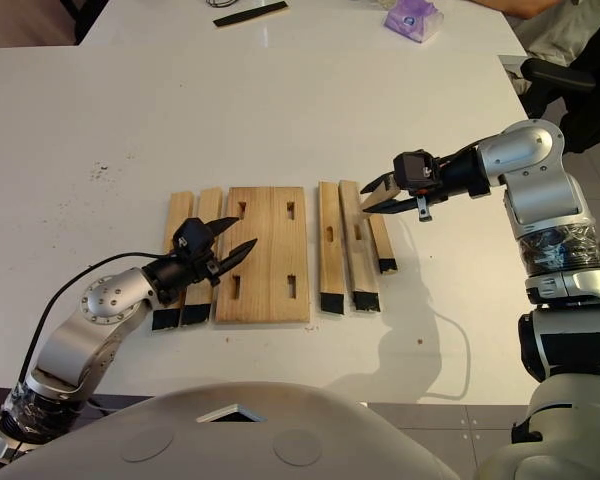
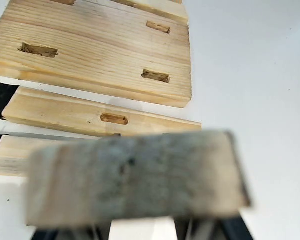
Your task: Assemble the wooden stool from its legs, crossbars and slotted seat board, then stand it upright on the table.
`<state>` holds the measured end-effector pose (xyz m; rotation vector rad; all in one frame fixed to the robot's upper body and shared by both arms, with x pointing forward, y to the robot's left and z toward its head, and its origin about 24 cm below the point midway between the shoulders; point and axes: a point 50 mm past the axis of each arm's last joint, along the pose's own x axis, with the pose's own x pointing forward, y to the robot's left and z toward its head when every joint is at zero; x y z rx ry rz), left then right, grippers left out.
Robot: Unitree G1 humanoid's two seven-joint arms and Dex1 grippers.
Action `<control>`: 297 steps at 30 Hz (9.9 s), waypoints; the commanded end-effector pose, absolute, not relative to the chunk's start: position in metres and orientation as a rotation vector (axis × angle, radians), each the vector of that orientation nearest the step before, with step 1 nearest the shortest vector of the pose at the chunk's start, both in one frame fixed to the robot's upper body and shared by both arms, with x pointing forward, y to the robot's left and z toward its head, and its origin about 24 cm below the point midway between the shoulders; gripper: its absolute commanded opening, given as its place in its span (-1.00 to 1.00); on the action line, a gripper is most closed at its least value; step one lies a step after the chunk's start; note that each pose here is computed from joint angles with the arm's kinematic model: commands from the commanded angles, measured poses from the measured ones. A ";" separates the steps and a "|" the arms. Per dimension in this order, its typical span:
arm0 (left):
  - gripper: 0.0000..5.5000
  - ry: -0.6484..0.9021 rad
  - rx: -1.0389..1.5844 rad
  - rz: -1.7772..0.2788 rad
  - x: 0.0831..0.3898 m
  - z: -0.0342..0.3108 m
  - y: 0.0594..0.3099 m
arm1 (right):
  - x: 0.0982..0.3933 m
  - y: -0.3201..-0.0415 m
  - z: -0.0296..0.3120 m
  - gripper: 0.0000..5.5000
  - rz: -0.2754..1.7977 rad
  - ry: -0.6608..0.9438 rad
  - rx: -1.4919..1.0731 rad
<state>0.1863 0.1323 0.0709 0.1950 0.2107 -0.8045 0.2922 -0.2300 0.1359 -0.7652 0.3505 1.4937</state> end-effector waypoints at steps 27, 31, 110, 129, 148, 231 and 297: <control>-0.04 0.225 0.193 -0.778 0.179 0.063 0.124 | 0.268 -0.223 0.107 -0.53 1.551 0.397 -0.713; -0.04 0.229 0.194 -0.771 0.178 0.063 0.124 | 0.267 -0.230 0.099 -0.53 1.521 0.453 -0.721; -0.04 0.267 0.210 -0.754 0.184 0.047 0.123 | 0.298 -0.157 0.216 0.25 1.399 -0.089 0.151; -0.04 0.265 0.203 -0.741 0.183 0.045 0.121 | 0.283 -0.164 0.203 0.25 1.300 -0.085 0.346; -0.04 0.291 0.200 -0.549 0.172 0.037 0.135 | 0.195 -0.216 0.095 0.25 0.966 0.657 -0.148; -0.08 -0.054 -0.448 -1.162 0.166 0.168 0.119 | 0.229 -0.175 0.175 -0.25 1.699 0.230 0.078; -0.26 0.297 0.206 -1.166 0.135 0.170 0.220 | 0.238 -0.224 0.119 0.08 0.862 0.201 0.195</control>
